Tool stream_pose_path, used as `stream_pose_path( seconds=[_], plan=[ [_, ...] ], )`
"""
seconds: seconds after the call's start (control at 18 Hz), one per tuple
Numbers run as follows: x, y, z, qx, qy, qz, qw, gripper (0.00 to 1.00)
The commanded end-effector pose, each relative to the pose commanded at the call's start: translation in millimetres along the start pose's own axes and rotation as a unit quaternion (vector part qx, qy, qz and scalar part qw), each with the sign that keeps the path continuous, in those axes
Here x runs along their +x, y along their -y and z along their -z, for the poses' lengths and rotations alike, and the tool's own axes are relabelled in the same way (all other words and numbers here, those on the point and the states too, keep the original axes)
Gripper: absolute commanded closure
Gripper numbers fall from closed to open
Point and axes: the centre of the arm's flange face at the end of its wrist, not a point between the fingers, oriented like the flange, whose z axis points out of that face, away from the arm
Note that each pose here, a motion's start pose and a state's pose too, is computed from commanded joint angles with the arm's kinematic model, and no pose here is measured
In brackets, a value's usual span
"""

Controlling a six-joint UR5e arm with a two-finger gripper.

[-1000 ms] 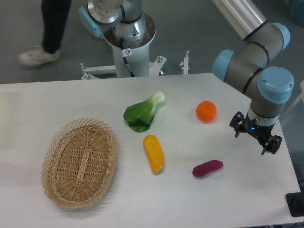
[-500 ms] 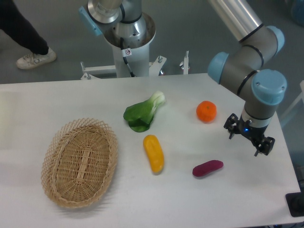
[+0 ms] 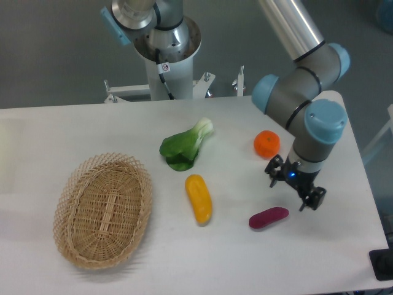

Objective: Pick up the sweet potato from the table
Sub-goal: 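Move the open gripper down over the purple sweet potato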

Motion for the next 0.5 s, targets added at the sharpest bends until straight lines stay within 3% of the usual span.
stream_pose_path(
  seconds=[0.5],
  plan=[
    [3.6, 27.3, -34.2, 0.0, -0.007, -0.002, 1.0, 0.0]
  ],
)
